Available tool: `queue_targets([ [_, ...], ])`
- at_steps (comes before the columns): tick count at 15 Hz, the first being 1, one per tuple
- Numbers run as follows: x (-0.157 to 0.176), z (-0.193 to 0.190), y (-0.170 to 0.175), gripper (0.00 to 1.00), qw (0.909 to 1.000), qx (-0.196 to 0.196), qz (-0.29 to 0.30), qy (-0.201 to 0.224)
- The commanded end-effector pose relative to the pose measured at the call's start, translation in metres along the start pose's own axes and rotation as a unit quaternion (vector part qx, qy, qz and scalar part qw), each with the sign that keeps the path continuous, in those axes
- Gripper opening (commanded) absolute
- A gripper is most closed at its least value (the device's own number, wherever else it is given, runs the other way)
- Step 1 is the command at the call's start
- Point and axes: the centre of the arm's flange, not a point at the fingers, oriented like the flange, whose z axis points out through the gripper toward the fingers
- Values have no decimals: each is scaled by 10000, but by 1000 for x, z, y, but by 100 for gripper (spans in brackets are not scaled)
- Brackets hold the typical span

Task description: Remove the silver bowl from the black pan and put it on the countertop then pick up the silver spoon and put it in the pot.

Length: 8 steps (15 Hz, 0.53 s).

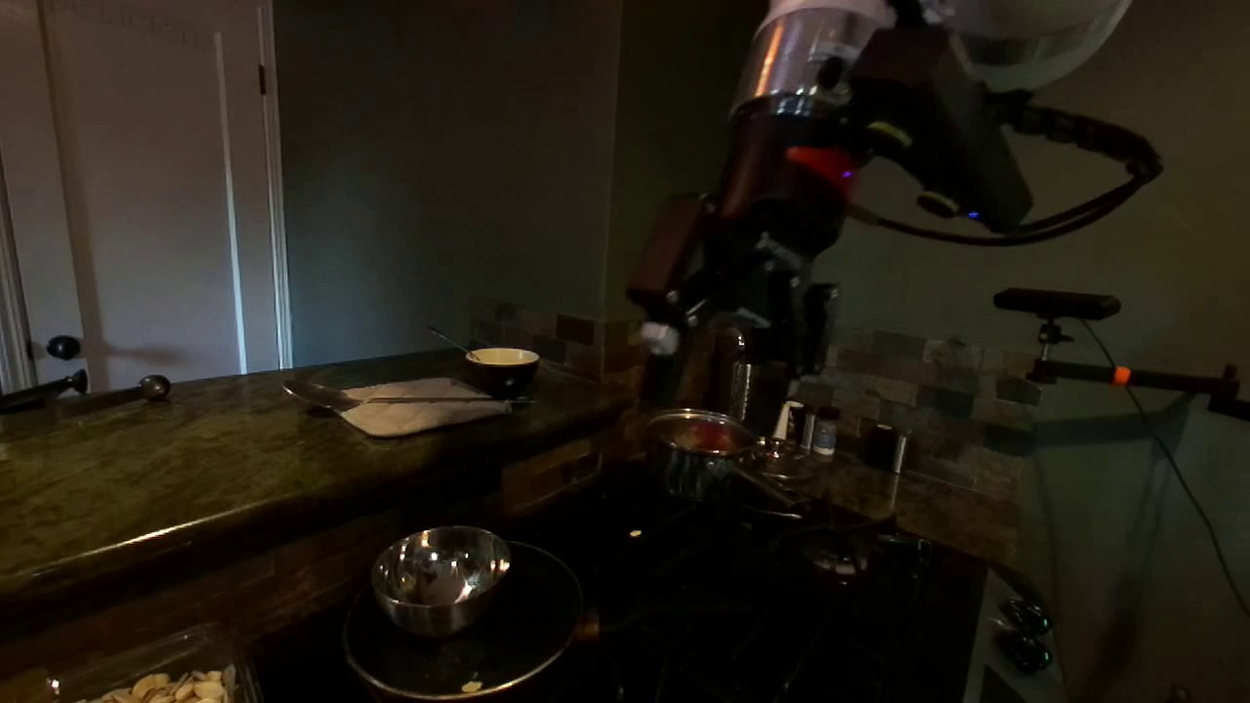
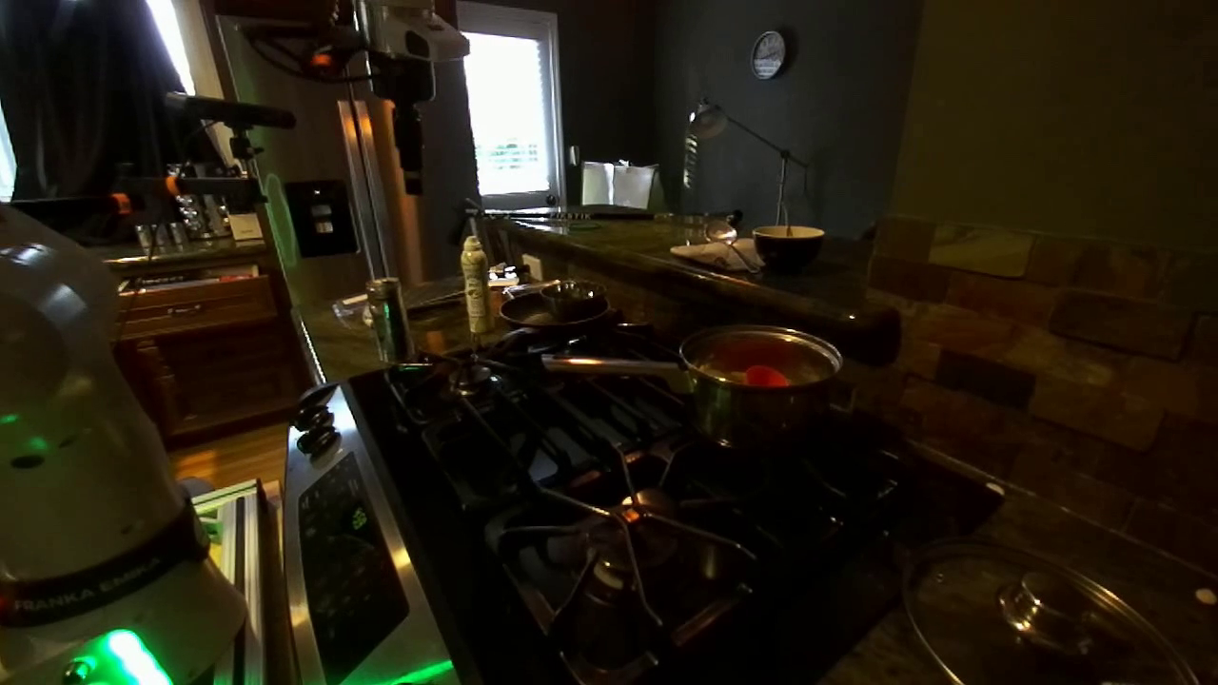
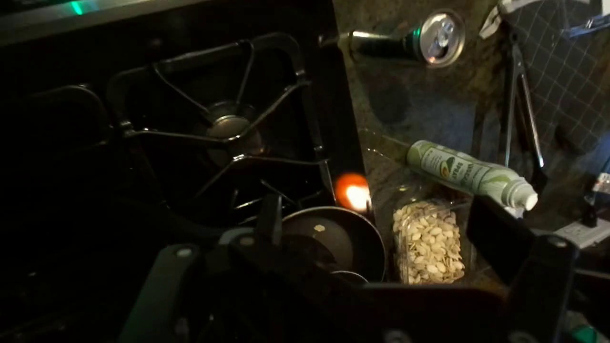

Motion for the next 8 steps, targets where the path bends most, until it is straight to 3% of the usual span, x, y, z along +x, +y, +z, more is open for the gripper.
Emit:
queue_targets([
  [1, 62, 40, -22, 100, 9980, -466, 244, 362],
  [4, 105, 62, 4, 100, 9920, -1142, 361, 395],
  [5, 68, 52, 5, 100, 9952, -841, 196, 454],
  [8, 82, 60, 12, 100, 9953, -867, 259, 351],
])
